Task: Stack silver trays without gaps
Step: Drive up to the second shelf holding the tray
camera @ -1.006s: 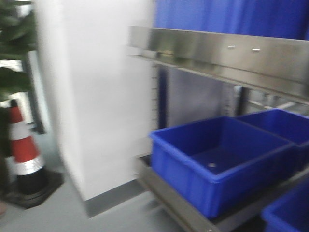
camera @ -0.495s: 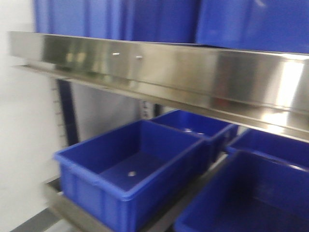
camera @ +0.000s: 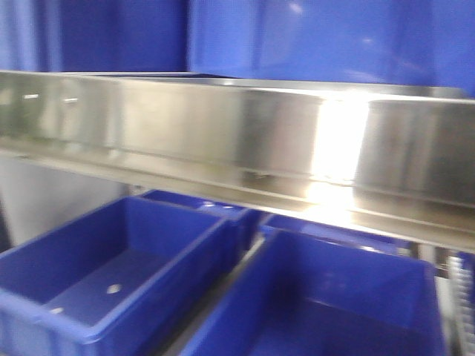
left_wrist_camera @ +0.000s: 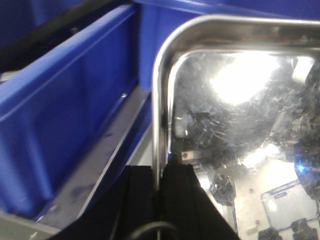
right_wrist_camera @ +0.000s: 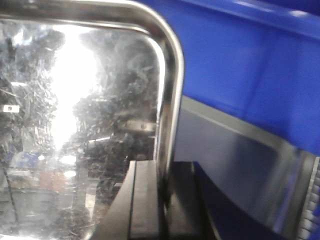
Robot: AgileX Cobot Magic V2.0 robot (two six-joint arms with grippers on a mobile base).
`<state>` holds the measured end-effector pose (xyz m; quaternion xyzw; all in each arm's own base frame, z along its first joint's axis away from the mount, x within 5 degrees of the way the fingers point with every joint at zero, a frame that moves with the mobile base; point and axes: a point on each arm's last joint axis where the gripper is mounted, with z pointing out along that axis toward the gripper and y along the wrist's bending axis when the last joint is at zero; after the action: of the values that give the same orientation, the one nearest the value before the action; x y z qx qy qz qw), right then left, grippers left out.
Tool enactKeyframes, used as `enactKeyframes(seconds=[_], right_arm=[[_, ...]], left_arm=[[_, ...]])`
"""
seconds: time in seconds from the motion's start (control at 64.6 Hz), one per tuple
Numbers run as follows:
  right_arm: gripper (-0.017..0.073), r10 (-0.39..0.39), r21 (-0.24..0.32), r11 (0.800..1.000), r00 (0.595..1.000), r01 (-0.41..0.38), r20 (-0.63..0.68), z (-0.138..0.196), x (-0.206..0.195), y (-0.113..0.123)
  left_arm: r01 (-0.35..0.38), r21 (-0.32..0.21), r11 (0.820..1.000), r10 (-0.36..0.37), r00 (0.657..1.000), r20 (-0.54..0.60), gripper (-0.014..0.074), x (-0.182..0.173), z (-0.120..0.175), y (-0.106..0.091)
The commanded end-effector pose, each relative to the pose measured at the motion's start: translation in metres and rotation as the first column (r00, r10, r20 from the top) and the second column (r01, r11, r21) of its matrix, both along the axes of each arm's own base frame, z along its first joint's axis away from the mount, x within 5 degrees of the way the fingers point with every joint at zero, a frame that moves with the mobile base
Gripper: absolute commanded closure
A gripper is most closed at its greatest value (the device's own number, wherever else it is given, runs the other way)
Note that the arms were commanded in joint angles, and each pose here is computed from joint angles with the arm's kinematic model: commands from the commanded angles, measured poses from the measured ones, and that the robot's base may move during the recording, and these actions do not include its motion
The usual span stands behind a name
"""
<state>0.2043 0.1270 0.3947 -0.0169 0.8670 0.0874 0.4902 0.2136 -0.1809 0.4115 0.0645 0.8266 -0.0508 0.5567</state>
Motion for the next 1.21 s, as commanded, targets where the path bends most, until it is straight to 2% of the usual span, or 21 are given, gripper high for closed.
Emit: enactKeyframes(seconds=[0.0, 1.192], right_arm=[[0.0636, 0.283, 0.187, 0.908, 0.879, -0.374, 0.383, 0.0388, -0.0034, 0.0353], [0.0636, 0.283, 0.187, 0.908, 0.879, -0.374, 0.383, 0.0388, -0.0034, 0.0353]], left_arm=[[0.110, -0.050, 0.993, -0.107, 0.993, 0.054, 0.0610, -0.0025, 0.0073, -0.0126], [0.110, -0.050, 0.993, -0.107, 0.993, 0.054, 0.0610, -0.0025, 0.0073, -0.0126]])
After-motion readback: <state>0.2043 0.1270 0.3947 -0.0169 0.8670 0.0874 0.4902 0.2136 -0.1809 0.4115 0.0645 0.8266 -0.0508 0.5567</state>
